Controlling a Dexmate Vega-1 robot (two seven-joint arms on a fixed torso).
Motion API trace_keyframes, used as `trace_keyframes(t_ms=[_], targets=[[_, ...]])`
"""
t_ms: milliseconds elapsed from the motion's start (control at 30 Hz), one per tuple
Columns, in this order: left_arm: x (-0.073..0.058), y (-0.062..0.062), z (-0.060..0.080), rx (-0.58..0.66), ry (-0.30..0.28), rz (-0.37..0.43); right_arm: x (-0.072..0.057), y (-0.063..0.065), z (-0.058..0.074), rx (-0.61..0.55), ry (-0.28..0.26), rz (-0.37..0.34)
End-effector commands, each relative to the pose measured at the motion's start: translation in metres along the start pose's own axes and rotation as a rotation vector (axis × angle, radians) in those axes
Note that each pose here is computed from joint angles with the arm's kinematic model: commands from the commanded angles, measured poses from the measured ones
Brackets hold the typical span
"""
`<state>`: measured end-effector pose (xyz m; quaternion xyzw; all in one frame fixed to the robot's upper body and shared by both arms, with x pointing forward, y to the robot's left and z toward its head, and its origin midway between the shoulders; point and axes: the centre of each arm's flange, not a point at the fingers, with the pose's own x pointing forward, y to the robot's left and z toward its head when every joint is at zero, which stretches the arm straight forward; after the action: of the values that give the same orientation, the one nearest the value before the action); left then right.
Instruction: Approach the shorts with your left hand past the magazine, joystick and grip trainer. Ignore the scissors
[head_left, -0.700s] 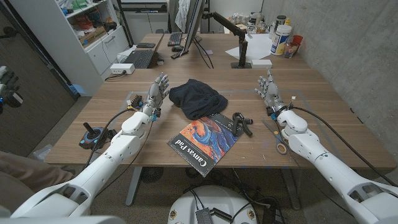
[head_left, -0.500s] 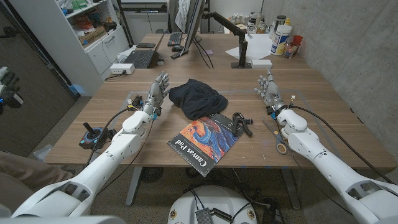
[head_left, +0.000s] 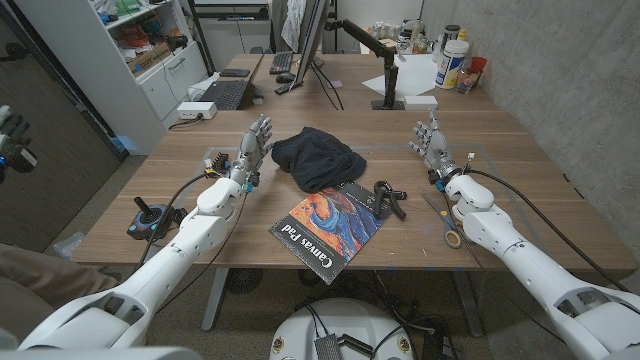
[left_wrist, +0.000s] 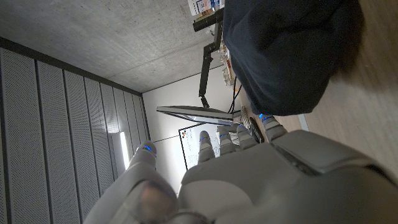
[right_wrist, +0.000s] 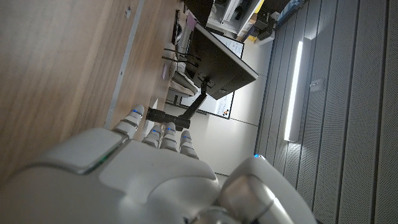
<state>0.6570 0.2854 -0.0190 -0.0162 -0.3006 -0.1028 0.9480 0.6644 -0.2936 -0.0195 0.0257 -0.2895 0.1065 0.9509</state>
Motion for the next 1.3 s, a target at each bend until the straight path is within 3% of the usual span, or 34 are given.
trace_keyframes(t_ms=[33,867,1300], targets=[[-0.002,-0.001,0.004,0.015,-0.02,0.004,0.0,-0.001,0.002,0.001,-0.008,0.001],[0.001,-0.006,0.013,0.099,-0.053,-0.012,-0.008,-0.004,0.004,-0.002,-0.016,-0.007],[0.0,-0.012,0.027,0.212,-0.099,-0.025,-0.012,-0.005,0.005,-0.009,-0.016,-0.006]])
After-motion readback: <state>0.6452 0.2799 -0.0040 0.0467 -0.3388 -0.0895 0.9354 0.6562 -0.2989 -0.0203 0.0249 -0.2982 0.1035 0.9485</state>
